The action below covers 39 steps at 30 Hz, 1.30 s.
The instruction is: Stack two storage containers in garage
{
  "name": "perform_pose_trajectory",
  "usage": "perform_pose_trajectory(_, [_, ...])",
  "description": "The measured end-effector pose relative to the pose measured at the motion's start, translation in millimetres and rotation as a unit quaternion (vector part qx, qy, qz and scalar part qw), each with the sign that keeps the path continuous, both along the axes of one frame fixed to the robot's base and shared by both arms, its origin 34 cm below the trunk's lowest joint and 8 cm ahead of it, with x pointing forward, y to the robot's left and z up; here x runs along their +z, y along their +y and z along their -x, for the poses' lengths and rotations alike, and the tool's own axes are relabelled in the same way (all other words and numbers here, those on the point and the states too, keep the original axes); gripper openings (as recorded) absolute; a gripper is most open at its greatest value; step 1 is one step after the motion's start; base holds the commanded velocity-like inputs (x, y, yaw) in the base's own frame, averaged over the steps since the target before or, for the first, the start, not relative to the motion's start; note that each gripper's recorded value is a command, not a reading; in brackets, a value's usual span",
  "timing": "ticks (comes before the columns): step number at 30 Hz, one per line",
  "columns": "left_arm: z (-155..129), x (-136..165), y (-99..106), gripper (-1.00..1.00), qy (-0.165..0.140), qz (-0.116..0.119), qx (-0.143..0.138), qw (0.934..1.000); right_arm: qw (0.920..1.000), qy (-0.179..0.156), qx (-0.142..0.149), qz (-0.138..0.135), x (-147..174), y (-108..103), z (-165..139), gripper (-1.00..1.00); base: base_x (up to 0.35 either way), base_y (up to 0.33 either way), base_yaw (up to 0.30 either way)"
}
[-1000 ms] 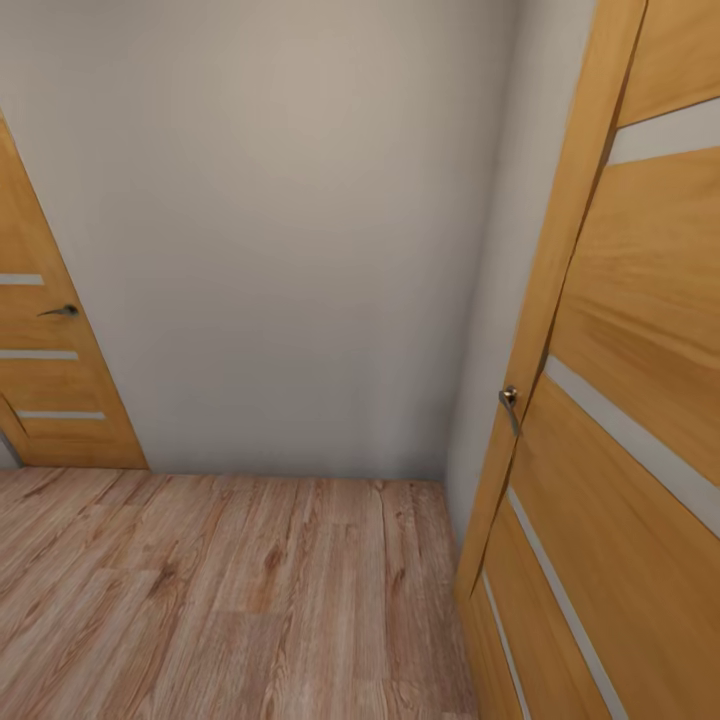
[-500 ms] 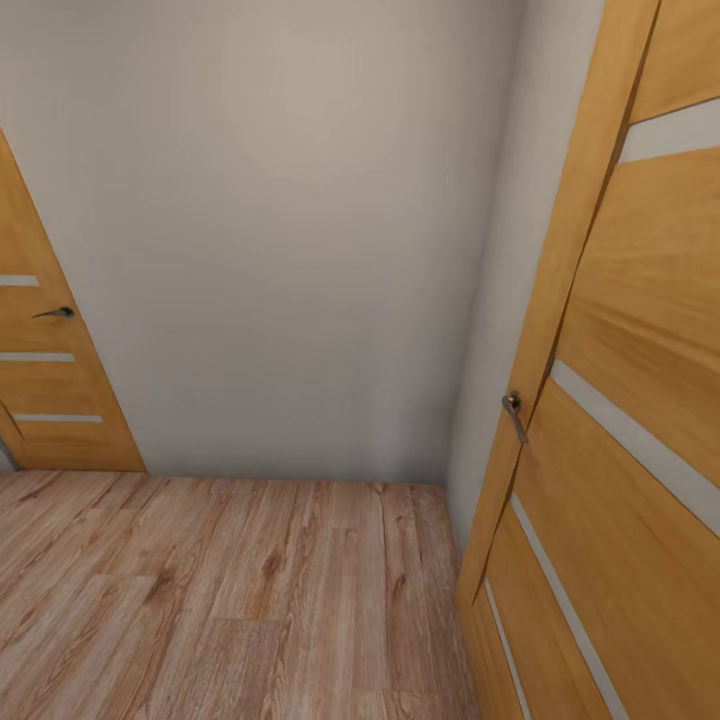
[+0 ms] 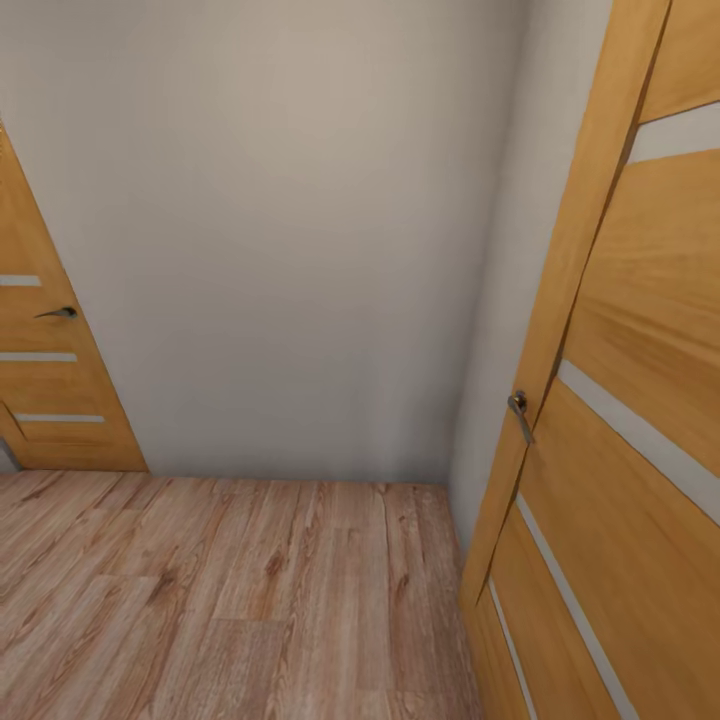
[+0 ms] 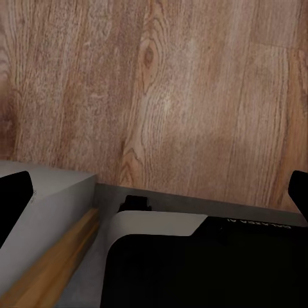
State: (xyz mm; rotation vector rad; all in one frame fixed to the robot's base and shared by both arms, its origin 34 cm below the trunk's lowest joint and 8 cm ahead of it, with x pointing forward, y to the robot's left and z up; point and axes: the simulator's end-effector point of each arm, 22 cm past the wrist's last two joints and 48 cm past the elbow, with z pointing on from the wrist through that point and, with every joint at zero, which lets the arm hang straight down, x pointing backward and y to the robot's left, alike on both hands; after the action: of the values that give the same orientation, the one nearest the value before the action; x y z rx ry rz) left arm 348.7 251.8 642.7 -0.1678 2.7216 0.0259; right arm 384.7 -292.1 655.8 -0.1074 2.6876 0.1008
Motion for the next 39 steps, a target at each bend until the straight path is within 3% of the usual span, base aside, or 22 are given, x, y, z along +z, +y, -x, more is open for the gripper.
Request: perform_pose_trajectory(39, [0.0,0.0,-1.3,1.00,0.000,0.001,0.000,1.0000,1.0000,0.000,0.000,0.000,0.0,0.0,-0.1,1.00,0.000,-0.006,0.000])
